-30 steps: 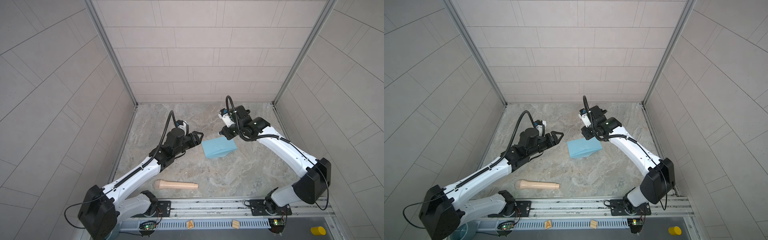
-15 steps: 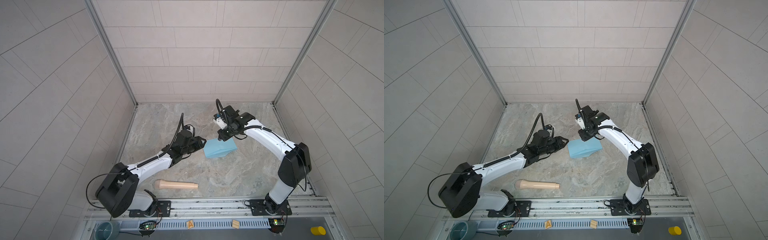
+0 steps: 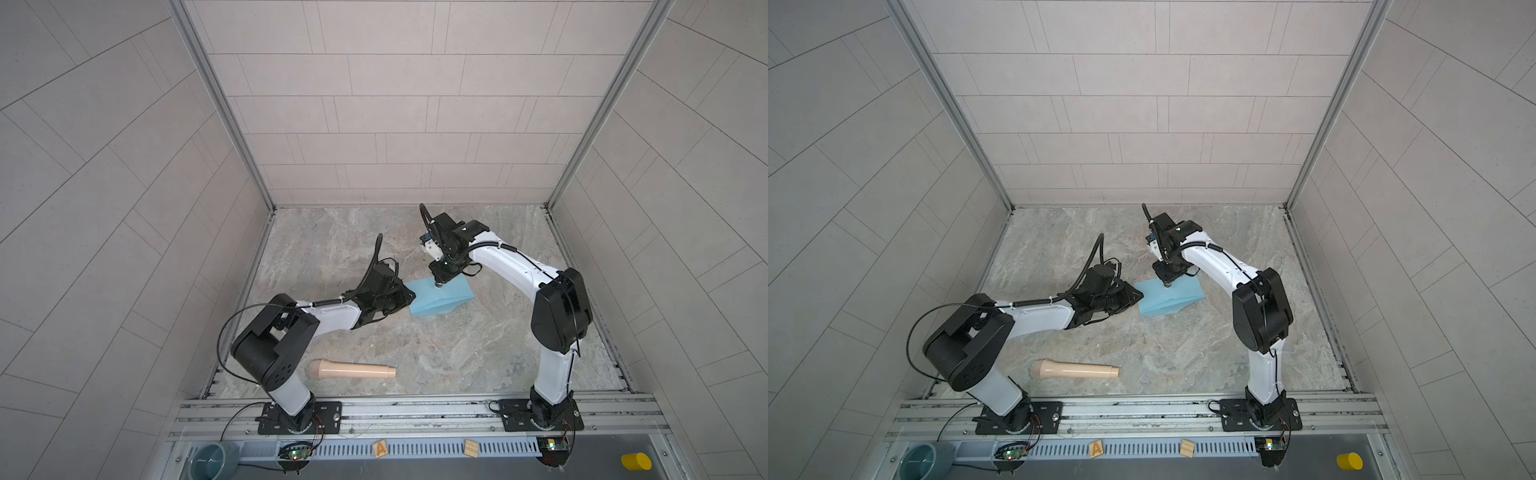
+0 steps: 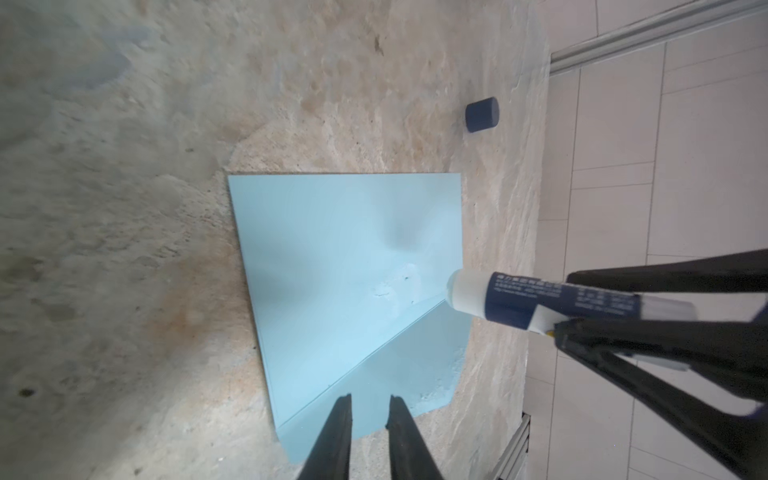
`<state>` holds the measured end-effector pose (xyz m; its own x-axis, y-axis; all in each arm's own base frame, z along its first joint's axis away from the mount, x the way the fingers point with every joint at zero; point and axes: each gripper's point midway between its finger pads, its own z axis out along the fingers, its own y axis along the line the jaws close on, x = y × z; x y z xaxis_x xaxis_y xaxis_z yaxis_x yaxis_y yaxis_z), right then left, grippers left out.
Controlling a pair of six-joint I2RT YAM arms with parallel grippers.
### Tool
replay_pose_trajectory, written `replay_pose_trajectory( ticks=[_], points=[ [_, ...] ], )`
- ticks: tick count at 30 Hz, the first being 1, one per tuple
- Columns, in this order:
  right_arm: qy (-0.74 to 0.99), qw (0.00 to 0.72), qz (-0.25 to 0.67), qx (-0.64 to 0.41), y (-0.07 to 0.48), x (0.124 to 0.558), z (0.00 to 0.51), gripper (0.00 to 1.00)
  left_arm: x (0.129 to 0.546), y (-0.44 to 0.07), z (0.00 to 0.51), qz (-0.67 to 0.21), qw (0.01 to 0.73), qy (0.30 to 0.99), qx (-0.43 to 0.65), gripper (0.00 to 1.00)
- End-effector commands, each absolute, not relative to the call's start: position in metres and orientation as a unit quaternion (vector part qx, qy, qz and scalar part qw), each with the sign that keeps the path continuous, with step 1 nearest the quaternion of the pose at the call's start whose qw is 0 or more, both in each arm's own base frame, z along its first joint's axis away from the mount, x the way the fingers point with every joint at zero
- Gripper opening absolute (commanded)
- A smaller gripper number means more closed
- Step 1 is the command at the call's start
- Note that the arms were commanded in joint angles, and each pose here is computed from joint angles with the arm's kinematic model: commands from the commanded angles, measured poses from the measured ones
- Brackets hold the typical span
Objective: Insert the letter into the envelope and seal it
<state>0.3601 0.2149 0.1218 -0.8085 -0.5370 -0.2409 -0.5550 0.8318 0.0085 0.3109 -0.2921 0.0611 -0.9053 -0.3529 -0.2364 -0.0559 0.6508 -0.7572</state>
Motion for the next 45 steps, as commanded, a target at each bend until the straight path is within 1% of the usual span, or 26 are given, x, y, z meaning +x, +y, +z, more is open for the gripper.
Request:
replay_pose_trajectory(
  ticks=[1,7,12,30,45],
  points=[
    [0.948,0.110,0.024,-0.297,0.217,0.361,0.117,0.00,0.320,-0.303,0.069,-0.422,0.195,0.879,-0.110,0.20],
    [0.949,0.110,0.024,-0.295,0.222,0.366,0.107,0.00,0.324,-0.308,0.055,-0.421,0.185,0.881,-0.113,0.14],
    [0.949,0.105,0.024,-0.295,0.226,0.369,0.099,0.00,0.327,-0.311,0.046,-0.419,0.179,0.882,-0.115,0.11],
    [0.949,0.071,0.004,-0.307,0.226,0.365,0.078,0.00,0.324,-0.306,0.012,-0.385,0.156,0.901,-0.124,0.08],
    [0.949,0.055,-0.043,-0.306,0.202,0.366,0.076,0.00,0.320,-0.300,0.001,-0.367,0.148,0.909,-0.131,0.06]
  ],
)
